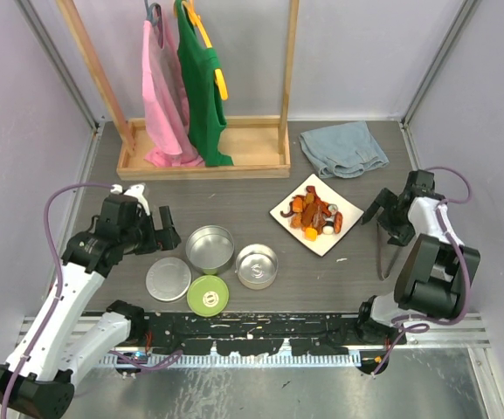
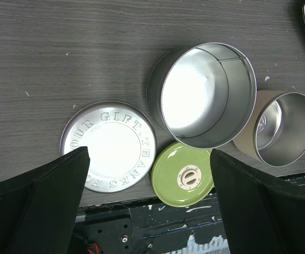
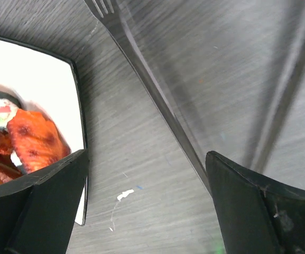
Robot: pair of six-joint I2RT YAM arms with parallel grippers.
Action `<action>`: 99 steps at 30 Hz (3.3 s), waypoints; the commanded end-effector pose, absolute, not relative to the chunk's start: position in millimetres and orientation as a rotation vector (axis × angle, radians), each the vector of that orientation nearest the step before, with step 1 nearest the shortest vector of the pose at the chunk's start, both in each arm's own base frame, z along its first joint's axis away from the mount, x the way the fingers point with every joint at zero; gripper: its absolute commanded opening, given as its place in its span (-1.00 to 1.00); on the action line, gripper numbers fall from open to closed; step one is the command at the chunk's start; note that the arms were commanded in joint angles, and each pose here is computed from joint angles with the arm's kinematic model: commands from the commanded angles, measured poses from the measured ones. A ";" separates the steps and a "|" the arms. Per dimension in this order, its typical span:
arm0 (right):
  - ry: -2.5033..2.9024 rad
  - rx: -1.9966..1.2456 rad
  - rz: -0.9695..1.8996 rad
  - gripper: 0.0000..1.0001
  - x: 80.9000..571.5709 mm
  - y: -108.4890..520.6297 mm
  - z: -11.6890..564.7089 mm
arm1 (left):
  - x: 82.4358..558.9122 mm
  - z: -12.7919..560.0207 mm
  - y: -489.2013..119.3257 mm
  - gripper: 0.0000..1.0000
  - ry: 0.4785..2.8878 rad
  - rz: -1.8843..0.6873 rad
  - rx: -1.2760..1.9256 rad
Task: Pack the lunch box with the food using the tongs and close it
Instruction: Pick up the clamp at the center of the board.
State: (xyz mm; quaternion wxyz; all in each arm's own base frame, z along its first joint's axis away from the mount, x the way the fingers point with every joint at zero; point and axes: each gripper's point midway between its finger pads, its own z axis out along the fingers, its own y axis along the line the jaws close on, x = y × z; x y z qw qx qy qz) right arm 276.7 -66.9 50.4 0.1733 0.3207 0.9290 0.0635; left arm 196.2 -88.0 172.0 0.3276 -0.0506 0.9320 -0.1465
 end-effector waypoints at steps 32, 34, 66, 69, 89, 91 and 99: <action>2.617 1.033 0.025 0.92 240.6 -80.2 47.8 | 201.7 179.9 -78.1 0.96 2.353 -0.341 -0.155; 2.660 1.039 0.025 0.89 241.1 -80.6 43.2 | 201.9 179.4 -77.8 0.96 2.353 -0.339 -0.156; 2.984 0.818 -0.019 0.84 288.0 -63.1 -3.7 | 201.4 179.2 -76.9 0.96 2.352 -0.335 -0.163; 2.991 0.827 0.015 0.79 289.8 -63.3 -9.4 | 201.1 178.7 -77.0 0.96 2.354 -0.335 -0.161; 2.813 0.908 -0.027 0.69 315.9 -78.4 -0.7 | 201.6 177.9 -76.8 0.96 2.358 -0.332 -0.165; 2.808 0.896 -0.008 0.70 318.0 -76.7 0.0 | 201.8 177.7 -76.4 0.96 2.357 -0.329 -0.166; 2.822 0.884 0.008 0.60 317.7 -74.9 -10.9 | 201.9 177.3 -76.4 0.96 2.360 -0.328 -0.167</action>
